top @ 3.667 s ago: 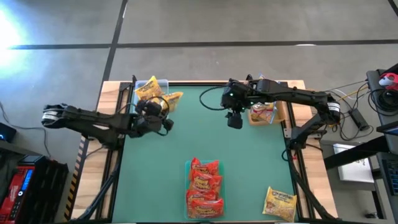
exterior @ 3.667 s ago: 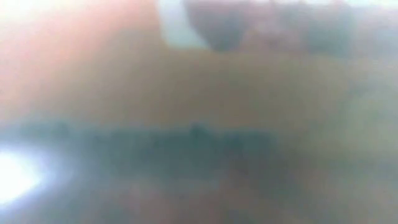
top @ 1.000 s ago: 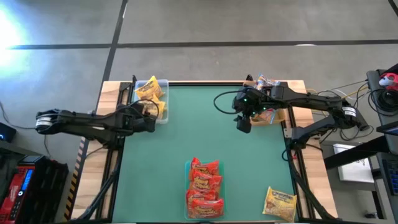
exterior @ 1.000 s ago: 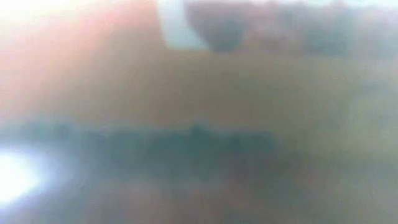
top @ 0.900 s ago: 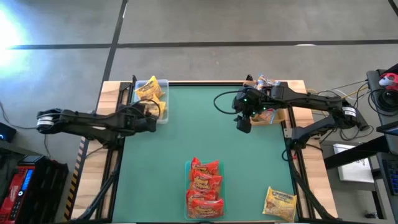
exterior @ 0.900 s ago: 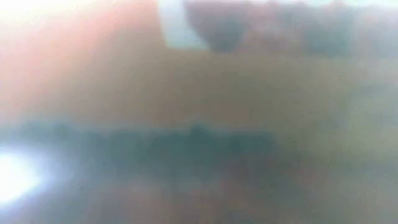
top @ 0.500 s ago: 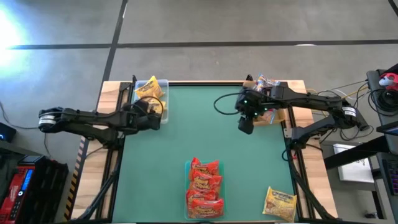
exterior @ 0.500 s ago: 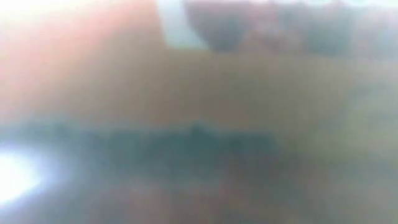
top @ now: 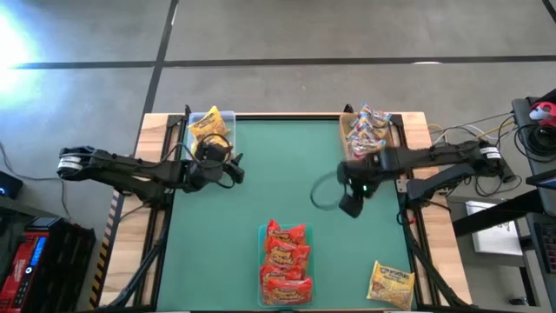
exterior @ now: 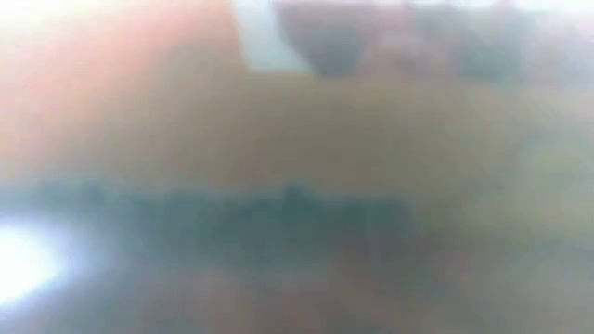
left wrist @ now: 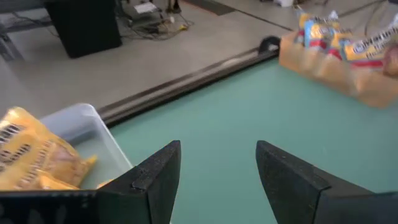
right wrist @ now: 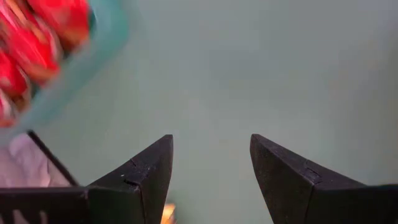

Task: Sort Maruchan noodles
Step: Put the yellow noodle pack into the transparent bin

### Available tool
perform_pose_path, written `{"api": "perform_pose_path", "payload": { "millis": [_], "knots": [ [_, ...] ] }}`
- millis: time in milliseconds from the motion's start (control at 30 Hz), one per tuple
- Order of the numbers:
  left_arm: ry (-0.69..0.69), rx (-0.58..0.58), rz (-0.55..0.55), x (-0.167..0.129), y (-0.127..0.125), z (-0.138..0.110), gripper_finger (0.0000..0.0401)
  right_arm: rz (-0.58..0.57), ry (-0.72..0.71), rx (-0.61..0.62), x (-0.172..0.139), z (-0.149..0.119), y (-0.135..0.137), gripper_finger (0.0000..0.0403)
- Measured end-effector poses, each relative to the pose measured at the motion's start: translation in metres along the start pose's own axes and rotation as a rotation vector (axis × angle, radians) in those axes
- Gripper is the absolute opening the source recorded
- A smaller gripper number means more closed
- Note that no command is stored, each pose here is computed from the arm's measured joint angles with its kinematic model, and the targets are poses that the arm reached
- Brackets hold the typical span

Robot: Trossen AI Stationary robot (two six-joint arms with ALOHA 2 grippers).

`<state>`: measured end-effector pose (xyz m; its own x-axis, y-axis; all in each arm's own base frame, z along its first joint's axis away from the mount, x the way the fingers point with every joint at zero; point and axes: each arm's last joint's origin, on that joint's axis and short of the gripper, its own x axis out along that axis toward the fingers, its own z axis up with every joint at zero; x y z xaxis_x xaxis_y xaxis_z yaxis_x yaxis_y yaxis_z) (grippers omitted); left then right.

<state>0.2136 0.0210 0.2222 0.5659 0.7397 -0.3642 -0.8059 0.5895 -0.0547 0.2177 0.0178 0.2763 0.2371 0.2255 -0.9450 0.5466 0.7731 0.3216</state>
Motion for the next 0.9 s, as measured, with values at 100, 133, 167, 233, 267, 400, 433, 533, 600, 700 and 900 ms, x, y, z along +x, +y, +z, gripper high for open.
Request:
{"api": "perform_pose_path", "payload": {
  "millis": [100,133,167,233,267,400,433,533,600,700,900],
  "knots": [
    [0.024,-0.005,-0.02,0.004,-0.004,-0.005,0.0192,-0.021,0.07,0.05,0.015,-0.023,0.013,0.0203],
    [0.032,-0.014,-0.032,0.005,-0.006,-0.007,0.0192,-0.029,0.089,0.062,0.019,-0.03,0.018,0.0203],
    [0.035,-0.022,-0.046,0.007,-0.008,-0.008,0.0192,-0.038,0.106,0.071,0.023,-0.038,0.022,0.0203],
    [0.042,-0.03,-0.074,0.01,-0.013,-0.01,0.0192,-0.059,0.138,0.088,0.03,-0.054,0.028,0.0203],
    [0.043,-0.036,-0.092,0.012,-0.015,-0.01,0.0192,-0.069,0.151,0.096,0.033,-0.062,0.032,0.0203],
    [0.056,-0.047,-0.145,0.019,-0.025,-0.013,0.0192,-0.076,0.187,0.112,0.04,-0.092,0.045,0.0203],
    [0.054,-0.051,-0.153,0.02,-0.028,-0.012,0.0192,-0.067,0.193,0.114,0.042,-0.1,0.049,0.0203],
    [0.062,-0.035,-0.167,0.024,-0.035,-0.011,0.0192,0.018,0.217,0.128,0.048,-0.119,0.063,0.0203],
    [0.063,-0.014,-0.167,0.026,-0.039,-0.009,0.0192,0.083,0.235,0.133,0.053,-0.131,0.07,0.0203],
    [0.053,0.013,-0.172,0.03,-0.047,-0.003,0.0192,0.147,0.261,0.173,0.056,-0.146,0.078,0.0203],
    [0.026,0.07,-0.182,0.036,-0.063,0.012,0.0192,0.074,0.336,0.293,0.067,-0.171,0.077,0.0203]
  ]
}}
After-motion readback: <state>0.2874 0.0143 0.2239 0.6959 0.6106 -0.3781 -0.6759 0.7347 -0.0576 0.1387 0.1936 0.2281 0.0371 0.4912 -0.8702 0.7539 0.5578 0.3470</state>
